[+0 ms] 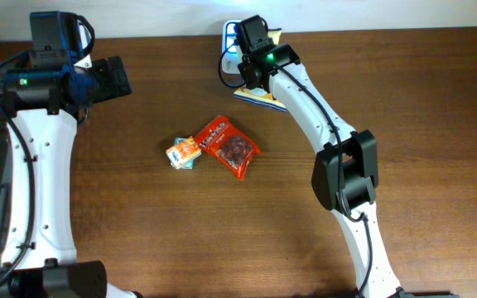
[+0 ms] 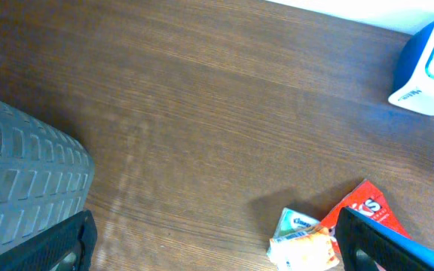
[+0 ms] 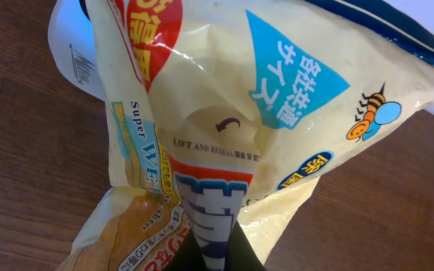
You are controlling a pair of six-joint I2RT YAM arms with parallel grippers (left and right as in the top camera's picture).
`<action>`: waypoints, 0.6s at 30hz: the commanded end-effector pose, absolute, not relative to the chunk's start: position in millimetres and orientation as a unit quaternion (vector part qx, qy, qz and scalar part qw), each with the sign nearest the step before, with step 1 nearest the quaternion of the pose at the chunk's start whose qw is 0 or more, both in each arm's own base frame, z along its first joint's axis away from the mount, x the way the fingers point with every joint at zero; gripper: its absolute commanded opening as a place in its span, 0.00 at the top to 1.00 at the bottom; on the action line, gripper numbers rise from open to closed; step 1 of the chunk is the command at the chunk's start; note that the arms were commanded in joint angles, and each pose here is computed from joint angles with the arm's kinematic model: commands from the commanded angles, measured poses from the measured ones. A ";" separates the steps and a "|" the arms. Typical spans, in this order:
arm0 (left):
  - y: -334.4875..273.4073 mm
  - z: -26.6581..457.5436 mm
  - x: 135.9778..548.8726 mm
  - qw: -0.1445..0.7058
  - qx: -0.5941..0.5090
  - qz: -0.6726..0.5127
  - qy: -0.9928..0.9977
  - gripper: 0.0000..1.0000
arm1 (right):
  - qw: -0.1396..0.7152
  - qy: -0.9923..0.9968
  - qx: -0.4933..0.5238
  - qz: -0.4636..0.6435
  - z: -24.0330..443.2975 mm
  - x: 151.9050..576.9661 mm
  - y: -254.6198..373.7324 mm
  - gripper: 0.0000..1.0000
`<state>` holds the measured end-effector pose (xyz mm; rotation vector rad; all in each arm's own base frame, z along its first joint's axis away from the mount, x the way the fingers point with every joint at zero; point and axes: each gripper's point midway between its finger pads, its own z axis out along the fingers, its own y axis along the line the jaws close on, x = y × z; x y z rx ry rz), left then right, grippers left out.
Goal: Scan the item barcode
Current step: 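Hold the wipes package barcode in front of the scanner, then move the wipes package right and release it on the table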
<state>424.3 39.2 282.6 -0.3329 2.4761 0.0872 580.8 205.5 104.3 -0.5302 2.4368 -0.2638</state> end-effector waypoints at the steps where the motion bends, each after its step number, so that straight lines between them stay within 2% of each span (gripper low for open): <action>1: 39.1 280.2 424.6 0.313 -0.124 0.033 0.941 0.01 | 0.318 0.921 -0.199 -0.103 111.7 581.0 207.8 0.96; 6: 39.1 280.2 424.6 0.313 -0.124 0.033 0.941 0.01 | 0.337 0.917 -0.194 -0.090 149.2 574.2 207.5 0.96; 11: 39.0 280.2 424.6 0.313 -0.124 0.033 0.941 0.01 | 0.355 0.912 -0.198 -0.048 215.1 546.1 207.6 0.96; 16: 39.0 280.2 424.6 0.313 -0.124 0.033 0.941 0.01 | 0.339 0.934 -0.113 -0.004 261.6 504.1 182.8 0.96; 18: 39.0 280.2 424.6 0.313 -0.124 0.033 0.941 0.01 | 0.319 0.947 -0.044 0.003 275.3 483.2 155.3 0.96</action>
